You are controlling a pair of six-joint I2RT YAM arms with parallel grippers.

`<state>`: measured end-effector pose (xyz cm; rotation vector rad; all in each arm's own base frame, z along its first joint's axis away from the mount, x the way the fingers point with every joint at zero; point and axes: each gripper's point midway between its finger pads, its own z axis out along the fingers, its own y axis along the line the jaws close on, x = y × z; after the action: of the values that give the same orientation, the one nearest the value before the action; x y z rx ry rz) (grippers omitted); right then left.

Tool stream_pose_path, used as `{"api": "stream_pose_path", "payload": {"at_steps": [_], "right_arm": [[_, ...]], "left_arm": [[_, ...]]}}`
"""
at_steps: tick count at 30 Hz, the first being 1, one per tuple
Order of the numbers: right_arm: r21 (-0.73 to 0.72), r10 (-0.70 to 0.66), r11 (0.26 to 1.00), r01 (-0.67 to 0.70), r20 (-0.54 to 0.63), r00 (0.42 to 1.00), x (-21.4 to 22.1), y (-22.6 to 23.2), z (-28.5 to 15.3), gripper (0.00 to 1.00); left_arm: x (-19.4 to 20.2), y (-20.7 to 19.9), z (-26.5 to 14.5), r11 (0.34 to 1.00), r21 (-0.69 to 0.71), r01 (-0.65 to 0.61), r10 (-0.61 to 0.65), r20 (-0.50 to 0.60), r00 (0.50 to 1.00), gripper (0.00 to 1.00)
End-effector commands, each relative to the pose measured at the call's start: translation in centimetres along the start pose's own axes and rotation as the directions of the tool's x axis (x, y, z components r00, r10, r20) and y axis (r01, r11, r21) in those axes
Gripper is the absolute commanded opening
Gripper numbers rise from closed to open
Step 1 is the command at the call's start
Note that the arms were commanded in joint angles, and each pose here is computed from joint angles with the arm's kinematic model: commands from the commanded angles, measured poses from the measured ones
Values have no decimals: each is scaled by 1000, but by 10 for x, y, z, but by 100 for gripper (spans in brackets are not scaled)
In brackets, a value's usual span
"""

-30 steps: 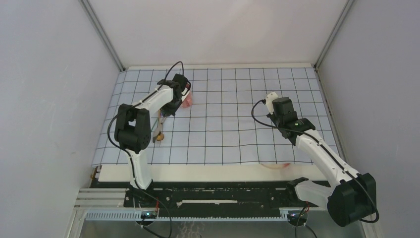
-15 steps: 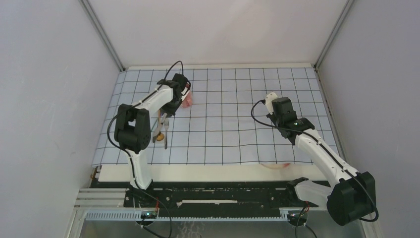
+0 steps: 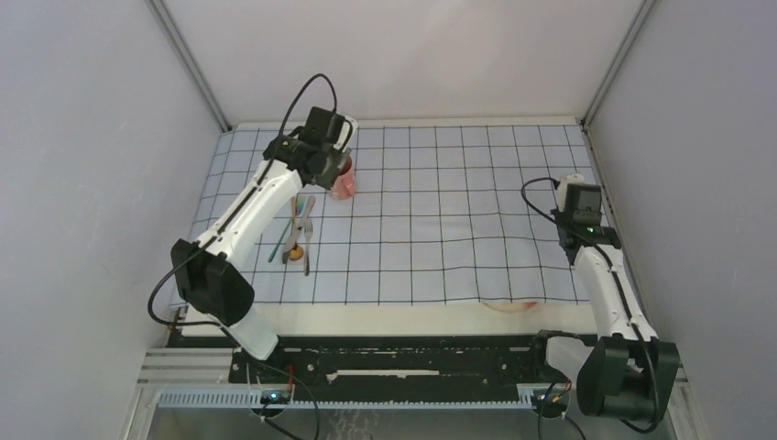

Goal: Set the dinner table for one person
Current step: Place the spoon on the napkin, then fold the napkin at the center of the board.

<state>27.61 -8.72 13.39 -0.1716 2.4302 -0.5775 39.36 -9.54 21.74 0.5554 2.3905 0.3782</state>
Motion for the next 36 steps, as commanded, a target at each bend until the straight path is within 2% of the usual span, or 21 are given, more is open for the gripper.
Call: {"api": "stream_pose_path", "payload": {"at_steps": [1, 5, 10, 13, 18, 24, 36], "right_arm": [[-6, 70, 998, -70, -54, 996, 39, -20, 0, 23], [11, 124, 992, -124, -109, 986, 71, -37, 9, 30], [25, 191, 982, -189, -162, 968, 98, -53, 22, 45], [2, 224, 974, -228, -198, 954, 115, -57, 28, 47], [-93, 286, 944, -315, -241, 927, 141, -53, 40, 49], [-209, 275, 921, -329, -251, 928, 139, -35, 46, 49], [-219, 256, 920, -325, -292, 921, 148, -32, 52, 50]], "left_arm": [[-17, -37, -28, 995, 98, -19, 11, 81, 997, 54], [-18, -61, -28, 988, 150, -46, 35, 79, 996, 55], [-20, -82, -34, 970, 232, -69, 46, 99, 994, 56], [-26, -81, -41, 964, 249, -93, 63, 126, 990, 57], [-26, -68, -37, 979, 175, -108, 88, 116, 989, 59], [-22, -69, -32, 979, 165, -116, 102, 89, 991, 59], [-15, -66, -26, 982, 140, -128, 121, 59, 991, 59]]}}
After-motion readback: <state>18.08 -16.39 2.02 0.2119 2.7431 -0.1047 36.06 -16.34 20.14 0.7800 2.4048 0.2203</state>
